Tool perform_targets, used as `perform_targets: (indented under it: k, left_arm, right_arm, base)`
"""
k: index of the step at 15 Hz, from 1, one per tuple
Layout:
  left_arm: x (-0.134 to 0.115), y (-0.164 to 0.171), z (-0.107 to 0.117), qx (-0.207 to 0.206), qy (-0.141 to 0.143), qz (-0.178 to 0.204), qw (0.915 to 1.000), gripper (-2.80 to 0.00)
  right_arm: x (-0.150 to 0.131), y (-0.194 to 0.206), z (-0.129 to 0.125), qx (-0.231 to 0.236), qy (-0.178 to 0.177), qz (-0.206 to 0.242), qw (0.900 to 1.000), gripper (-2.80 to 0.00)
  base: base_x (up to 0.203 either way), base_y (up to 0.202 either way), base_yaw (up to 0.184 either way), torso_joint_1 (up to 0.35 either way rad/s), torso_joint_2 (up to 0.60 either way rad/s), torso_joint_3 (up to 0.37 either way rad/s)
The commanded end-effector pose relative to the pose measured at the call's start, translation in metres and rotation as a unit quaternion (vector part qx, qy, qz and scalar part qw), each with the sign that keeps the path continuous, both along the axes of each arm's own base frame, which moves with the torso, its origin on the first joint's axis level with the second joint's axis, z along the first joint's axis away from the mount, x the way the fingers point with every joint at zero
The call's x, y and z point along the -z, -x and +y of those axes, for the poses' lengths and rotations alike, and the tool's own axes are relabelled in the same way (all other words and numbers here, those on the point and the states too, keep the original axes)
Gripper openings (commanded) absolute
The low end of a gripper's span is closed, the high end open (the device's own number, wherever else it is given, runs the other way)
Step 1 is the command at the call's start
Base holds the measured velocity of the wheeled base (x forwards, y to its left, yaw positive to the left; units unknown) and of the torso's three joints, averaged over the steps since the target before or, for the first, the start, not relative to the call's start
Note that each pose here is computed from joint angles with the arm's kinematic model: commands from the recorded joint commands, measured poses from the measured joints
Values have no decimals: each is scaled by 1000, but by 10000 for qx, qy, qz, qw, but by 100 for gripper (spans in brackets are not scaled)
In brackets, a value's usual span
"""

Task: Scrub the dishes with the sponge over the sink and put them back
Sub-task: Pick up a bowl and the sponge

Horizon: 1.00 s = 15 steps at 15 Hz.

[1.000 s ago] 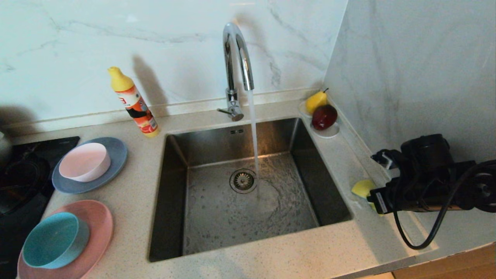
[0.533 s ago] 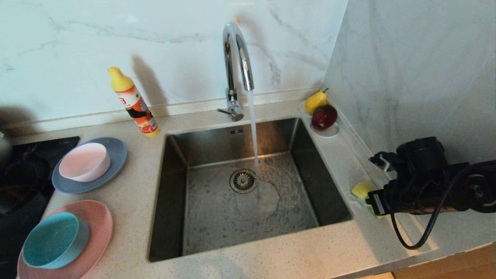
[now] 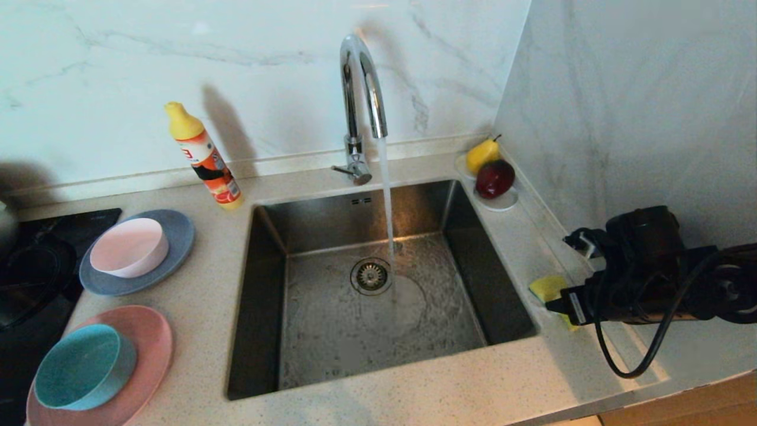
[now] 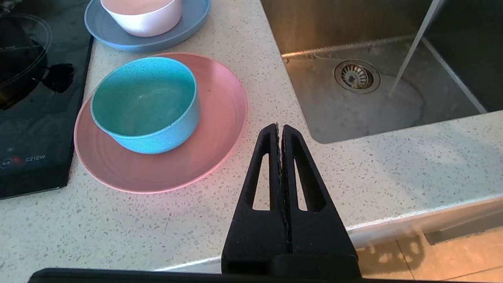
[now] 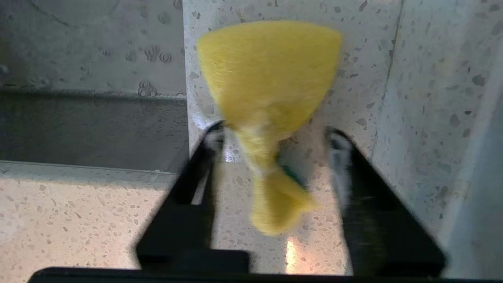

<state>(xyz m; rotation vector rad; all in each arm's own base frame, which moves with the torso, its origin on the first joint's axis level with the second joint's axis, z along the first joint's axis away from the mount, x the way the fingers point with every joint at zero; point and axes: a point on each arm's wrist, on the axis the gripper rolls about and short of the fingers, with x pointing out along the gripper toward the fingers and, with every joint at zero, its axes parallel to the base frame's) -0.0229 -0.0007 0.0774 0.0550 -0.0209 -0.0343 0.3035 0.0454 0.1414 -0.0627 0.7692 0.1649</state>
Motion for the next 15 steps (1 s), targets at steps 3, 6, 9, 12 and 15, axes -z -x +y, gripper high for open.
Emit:
perform_targets:
  k: [3,6,9,12,15]
  left_arm:
    - [5,-1,0,2,-3,92,10000,-280]
    - [5,-1,0,2,-3,92,10000,-280]
    - [5,-1,0,2,-3,92,10000,-280]
    - [5,-1,0,2,-3,92,10000,-280]
    - [5,-1,0,2,-3,92,10000,-280]
  right_arm:
    - [-1,2,0,-1,-9,-19,10000,0]
    - [-1,2,0,23,16,-13,10000,0]
    - [-1,1,-1,120,95,-33,9999,0]
    - [-2,0,-1,131,93,-57,9999,0]
    - [-2,0,-1,166,56,-59,9998,0]
  base:
    - [0,0,0,0,0,0]
    - [0,0,0,0,0,0]
    - [0,0,0,0,0,0]
    - [0,0,0,0,0,0]
    - [0,0,0,0,0,0]
